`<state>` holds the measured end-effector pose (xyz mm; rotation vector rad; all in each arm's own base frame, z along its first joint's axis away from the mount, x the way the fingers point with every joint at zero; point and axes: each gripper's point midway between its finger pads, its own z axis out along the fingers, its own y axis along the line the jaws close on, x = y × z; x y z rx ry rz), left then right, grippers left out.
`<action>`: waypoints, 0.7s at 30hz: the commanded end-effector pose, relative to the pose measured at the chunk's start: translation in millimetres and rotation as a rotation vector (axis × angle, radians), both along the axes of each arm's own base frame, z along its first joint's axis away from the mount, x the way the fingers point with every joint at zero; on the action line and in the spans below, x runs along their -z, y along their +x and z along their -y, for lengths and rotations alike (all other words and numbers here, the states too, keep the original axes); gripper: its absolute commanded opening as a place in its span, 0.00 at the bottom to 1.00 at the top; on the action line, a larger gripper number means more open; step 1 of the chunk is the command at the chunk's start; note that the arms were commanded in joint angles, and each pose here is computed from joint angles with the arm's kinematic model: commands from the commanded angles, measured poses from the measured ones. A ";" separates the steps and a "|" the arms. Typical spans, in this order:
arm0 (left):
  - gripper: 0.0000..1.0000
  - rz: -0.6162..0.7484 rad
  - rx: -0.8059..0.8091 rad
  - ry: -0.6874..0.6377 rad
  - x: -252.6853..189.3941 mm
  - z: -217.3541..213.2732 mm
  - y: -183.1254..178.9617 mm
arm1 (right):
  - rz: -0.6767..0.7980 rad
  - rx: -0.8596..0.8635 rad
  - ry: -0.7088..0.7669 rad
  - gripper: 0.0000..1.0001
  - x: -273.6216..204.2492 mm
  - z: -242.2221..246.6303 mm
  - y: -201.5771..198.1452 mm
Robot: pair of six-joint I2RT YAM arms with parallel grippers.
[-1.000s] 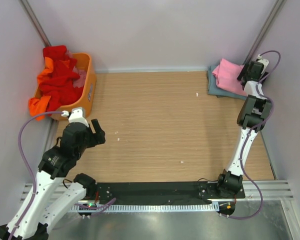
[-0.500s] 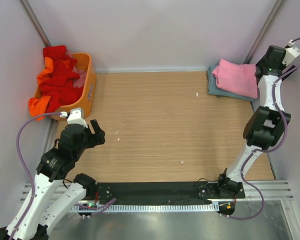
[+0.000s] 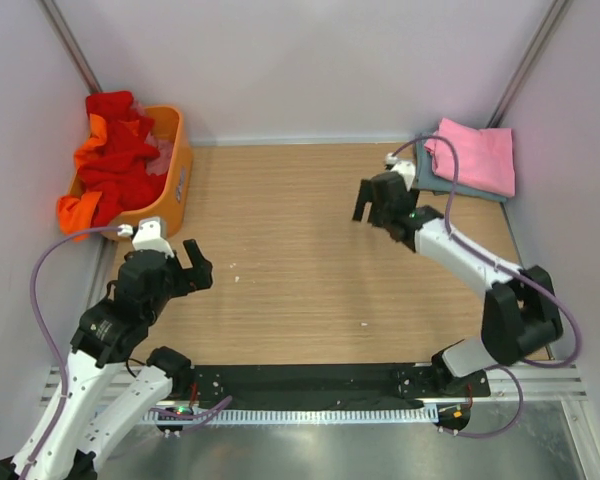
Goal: Fold and stack the t-shirts
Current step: Reset both grippers
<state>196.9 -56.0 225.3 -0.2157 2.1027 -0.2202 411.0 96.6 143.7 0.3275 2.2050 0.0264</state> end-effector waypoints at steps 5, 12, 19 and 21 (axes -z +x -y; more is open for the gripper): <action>1.00 0.096 -0.013 -0.002 -11.4 -6.1 3.7 | 0.168 -0.250 0.180 1.00 -43.6 -83.7 -121.4; 1.00 0.107 -0.032 0.001 -12.3 -8.8 5.7 | 0.119 -0.301 0.215 1.00 -15.8 -78.9 -185.4; 1.00 0.111 -0.032 -0.009 -12.1 -10.0 1.5 | 0.182 -0.258 0.232 1.00 -39.7 -53.2 -196.8; 1.00 0.117 -0.026 -0.016 -12.9 -9.2 0.2 | 0.183 -0.243 0.248 1.00 -44.2 -49.0 -200.3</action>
